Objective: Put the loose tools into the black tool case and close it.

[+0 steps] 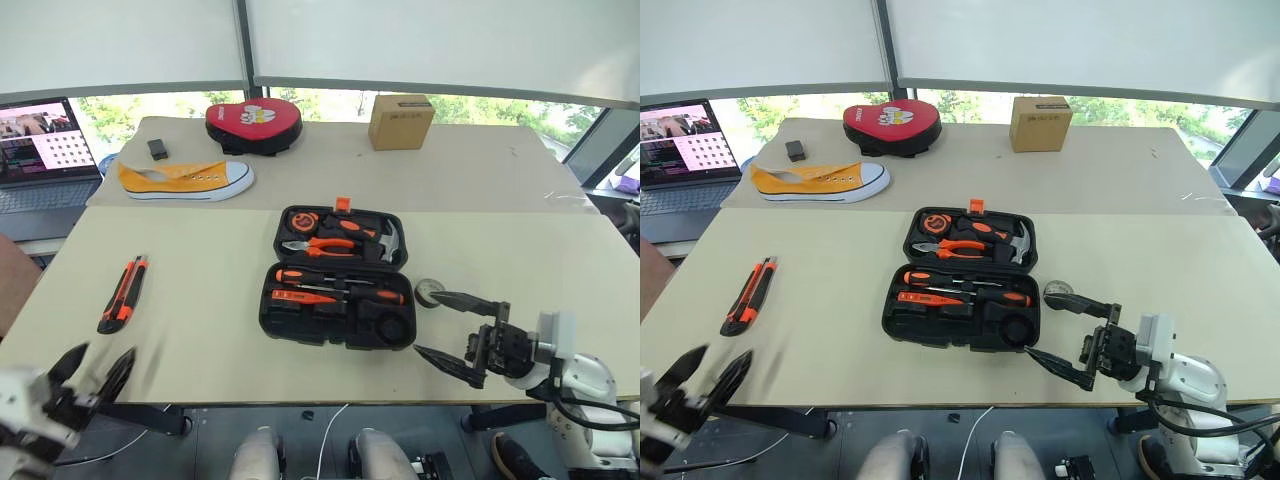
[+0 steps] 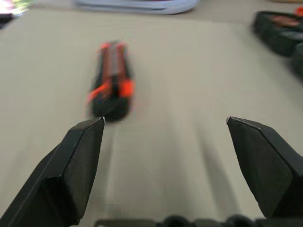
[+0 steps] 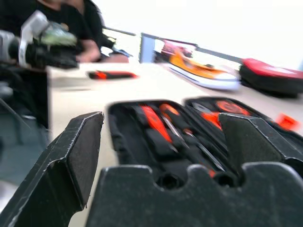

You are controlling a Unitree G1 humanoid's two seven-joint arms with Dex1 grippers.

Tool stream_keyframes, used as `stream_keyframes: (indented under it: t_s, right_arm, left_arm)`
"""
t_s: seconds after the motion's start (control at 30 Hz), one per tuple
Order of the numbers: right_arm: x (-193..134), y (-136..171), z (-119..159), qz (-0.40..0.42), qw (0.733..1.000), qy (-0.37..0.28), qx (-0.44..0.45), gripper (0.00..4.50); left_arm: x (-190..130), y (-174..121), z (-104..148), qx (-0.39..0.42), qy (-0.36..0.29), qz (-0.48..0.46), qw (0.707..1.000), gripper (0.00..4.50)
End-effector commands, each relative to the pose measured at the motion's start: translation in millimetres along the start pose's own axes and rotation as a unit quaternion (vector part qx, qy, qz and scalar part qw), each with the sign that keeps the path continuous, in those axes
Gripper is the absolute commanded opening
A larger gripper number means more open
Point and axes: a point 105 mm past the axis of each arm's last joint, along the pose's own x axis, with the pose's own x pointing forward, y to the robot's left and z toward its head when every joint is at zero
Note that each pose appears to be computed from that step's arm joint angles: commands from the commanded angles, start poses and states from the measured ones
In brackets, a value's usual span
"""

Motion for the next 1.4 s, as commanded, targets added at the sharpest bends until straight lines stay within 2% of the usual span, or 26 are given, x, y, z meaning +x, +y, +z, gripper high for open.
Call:
stream_keyframes:
  t_s: [0.03, 0.13, 0.23, 0.43, 0.5, 0.67, 0.8, 0.9, 1.03, 1.07, 1.1, 1.17, 1.23, 1.27, 1.37, 1.4]
  right_arm:
    - [12, 4, 17, 0.02, 0.999, -0.037, -0.033, 4.5]
    - [16, 6, 13, 0.022, 0.999, -0.035, -0.026, 4.5]
    - [20, 5, 13, 0.014, 0.999, -0.039, -0.017, 4.5]
    - [24, 5, 9, 0.016, 0.999, -0.034, -0.014, 4.5]
    - [24, 5, 7, 0.017, 0.999, -0.032, -0.014, 4.5]
    - [22, 6, 4, 0.009, 0.999, -0.028, -0.016, 4.5]
    - [19, 9, 1, 0.01, 1.0, -0.022, -0.016, 4.5]
    - [16, 6, 2, 0.001, 1.0, -0.017, -0.018, 4.5]
    - [14, 5, 1, -0.001, 1.0, -0.014, -0.02, 4.5]
    - [14, 5, 1, -0.001, 1.0, -0.013, -0.021, 4.5]
    - [13, 4, 1, -0.003, 1.0, -0.012, -0.023, 4.5]
    - [11, 2, 3, -0.009, 1.0, -0.008, -0.029, 4.5]
    - [3, -3, 5, -0.022, 0.999, 0.002, -0.038, 4.5]
    - [-2, -4, 5, -0.022, 0.999, 0.014, -0.045, 4.5]
    - [-12, -6, 5, -0.019, 0.998, 0.038, -0.053, 4.5]
    - [-19, -10, 7, -0.031, 0.997, 0.048, -0.059, 4.5]
  left_arm:
    - [-23, 23, 5, -0.004, -0.009, 0.056, 0.998, 4.42]
    - [-13, 28, 16, -0.003, -0.029, 0.064, 0.997, 4.42]
    - [19, 28, 35, 0.009, -0.041, 0.055, 0.998, 4.42]
    - [84, 16, 52, -0.011, 0.036, 0.026, 0.999, 4.42]
    - [99, 15, 44, 0.0, 0.099, 0.029, 0.995, 4.42]
    - [128, 4, 30, -0.014, 0.158, 0.016, 0.987, 4.42]
    - [134, 11, 13, -0.01, 0.211, 0.045, 0.976, 4.42]
    - [138, 7, 14, -0.013, 0.209, 0.036, 0.977, 3.73]
    - [143, 2, 18, 0.002, 0.195, 0.013, 0.981, 2.24]
    - [145, 0, 24, 0.009, 0.175, 0.002, 0.984, 1.89]
    - [148, -4, 36, 0.018, 0.14, -0.022, 0.99, 1.75]
    - [152, -18, 64, 0.043, 0.061, -0.081, 0.994, 1.75]
    - [150, -59, 88, 0.09, 0.0, -0.22, 0.971, 1.75]
    - [144, -92, 92, 0.119, -0.011, -0.315, 0.941, 1.75]
    - [129, -144, 93, 0.16, -0.019, -0.475, 0.865, 1.75]
    - [124, -171, 94, 0.171, -0.019, -0.542, 0.822, 1.75]
